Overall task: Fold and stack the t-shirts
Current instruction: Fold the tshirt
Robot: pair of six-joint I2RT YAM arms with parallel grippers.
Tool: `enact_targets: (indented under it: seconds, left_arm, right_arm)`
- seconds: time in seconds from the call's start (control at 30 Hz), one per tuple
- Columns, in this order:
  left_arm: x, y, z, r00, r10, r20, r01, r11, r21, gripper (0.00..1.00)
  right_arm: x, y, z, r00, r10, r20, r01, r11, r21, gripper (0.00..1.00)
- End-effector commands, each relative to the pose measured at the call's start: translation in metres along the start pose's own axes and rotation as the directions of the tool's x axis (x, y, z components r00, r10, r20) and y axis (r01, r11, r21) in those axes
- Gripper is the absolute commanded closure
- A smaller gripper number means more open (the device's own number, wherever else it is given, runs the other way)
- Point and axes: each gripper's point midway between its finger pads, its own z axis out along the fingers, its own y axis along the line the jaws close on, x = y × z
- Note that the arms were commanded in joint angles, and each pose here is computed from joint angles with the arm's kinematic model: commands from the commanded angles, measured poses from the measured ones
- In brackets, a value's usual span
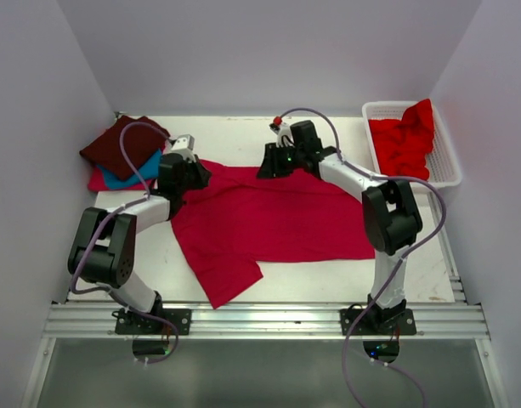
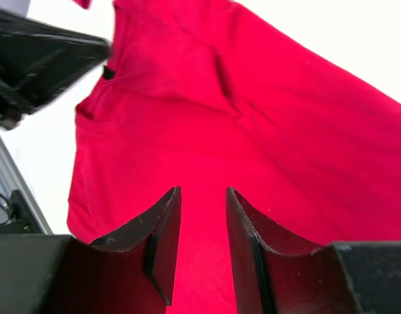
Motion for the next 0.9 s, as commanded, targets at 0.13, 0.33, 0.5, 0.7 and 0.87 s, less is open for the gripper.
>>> enact_targets:
  seconds: [0.13,0.33,0.5,0.7,0.87]
  left_arm:
    - [-0.019,-0.035,0.032,0.999,-0.039,-0.001,0.038,0.984,0.175,0.66]
    - [-0.008,-0.035,0.056,0.994,-0.083,-0.078,0.096,0.979,0.179,0.48]
    - [0.009,-0.034,0.067,0.986,-0.077,-0.147,0.100,0.983,0.153,0.51]
    - [0.034,-0.025,0.070,0.973,-0.064,-0.220,0.088,0.991,0.098,0.57]
    - [0.047,-0.018,0.068,0.964,-0.063,-0.259,0.084,0.994,0.068,0.66]
  right_arm:
    - [0.004,0.015,-0.033,0.999,-0.042,0.013,0.043,0.999,-0.014,0.62]
    - [0.022,0.018,-0.069,0.996,-0.071,0.053,0.068,0.997,0.044,0.59]
    - [0.032,0.019,-0.087,0.995,-0.083,0.062,0.078,0.994,0.079,0.59]
    - [0.036,0.015,-0.090,0.994,-0.076,0.075,0.068,0.992,0.103,0.60]
    - [0.037,0.014,-0.090,0.994,-0.067,0.082,0.057,0.992,0.108,0.61]
